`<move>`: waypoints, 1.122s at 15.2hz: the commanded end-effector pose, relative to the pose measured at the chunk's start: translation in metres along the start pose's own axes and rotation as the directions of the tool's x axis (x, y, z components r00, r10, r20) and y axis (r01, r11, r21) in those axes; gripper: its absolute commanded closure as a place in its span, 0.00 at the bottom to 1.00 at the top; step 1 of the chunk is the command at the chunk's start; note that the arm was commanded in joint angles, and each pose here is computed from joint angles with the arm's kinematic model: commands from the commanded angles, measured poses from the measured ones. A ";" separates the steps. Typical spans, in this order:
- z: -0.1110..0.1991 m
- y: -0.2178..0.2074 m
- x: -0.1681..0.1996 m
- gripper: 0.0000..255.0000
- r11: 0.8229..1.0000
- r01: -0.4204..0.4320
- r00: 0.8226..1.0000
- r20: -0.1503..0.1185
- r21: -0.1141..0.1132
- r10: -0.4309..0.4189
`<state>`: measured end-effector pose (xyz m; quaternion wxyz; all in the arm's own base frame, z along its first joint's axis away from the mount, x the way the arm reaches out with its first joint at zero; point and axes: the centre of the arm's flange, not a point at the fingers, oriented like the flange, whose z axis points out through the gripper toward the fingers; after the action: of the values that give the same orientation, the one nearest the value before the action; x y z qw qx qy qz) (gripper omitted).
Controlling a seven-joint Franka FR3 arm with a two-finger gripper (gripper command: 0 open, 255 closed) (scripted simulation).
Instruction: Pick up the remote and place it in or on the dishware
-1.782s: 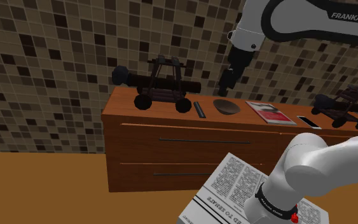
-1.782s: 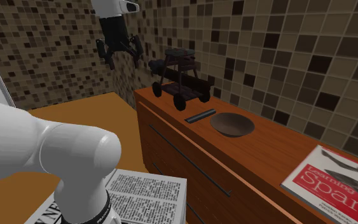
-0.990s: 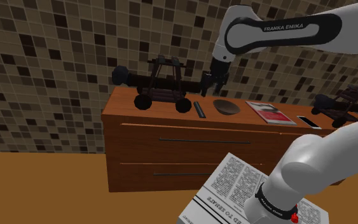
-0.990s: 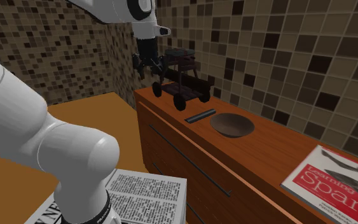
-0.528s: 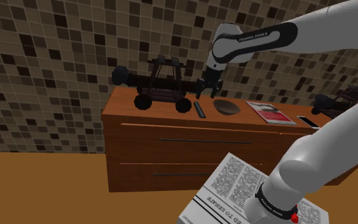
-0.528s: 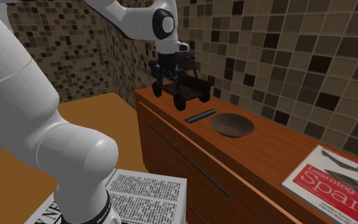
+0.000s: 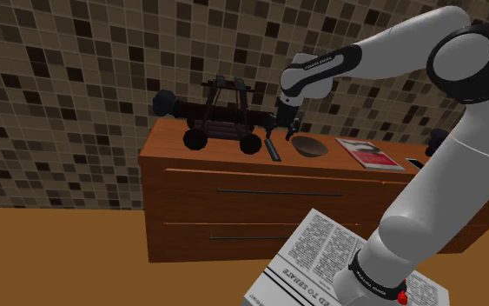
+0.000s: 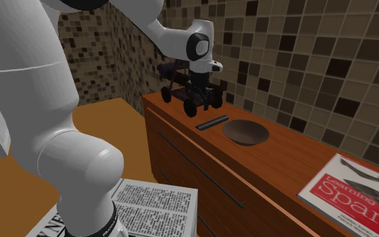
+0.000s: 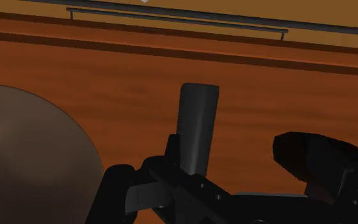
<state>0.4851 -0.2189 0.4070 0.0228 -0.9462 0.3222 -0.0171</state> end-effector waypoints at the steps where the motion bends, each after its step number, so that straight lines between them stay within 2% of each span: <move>1: 0.017 0.010 0.018 0.00 0.998 -0.056 0.998 0.005 0.008 0.056; 5: 0.050 0.039 0.052 0.00 0.986 -0.165 0.986 0.018 0.024 0.165; 13: 0.091 0.039 0.052 0.00 0.985 -0.169 0.985 0.018 0.025 0.169; 17: 0.091 0.039 0.052 0.00 0.985 -0.169 0.985 0.018 0.025 0.169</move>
<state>0.5019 -0.2722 0.3239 0.0510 -0.9185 0.3917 0.0199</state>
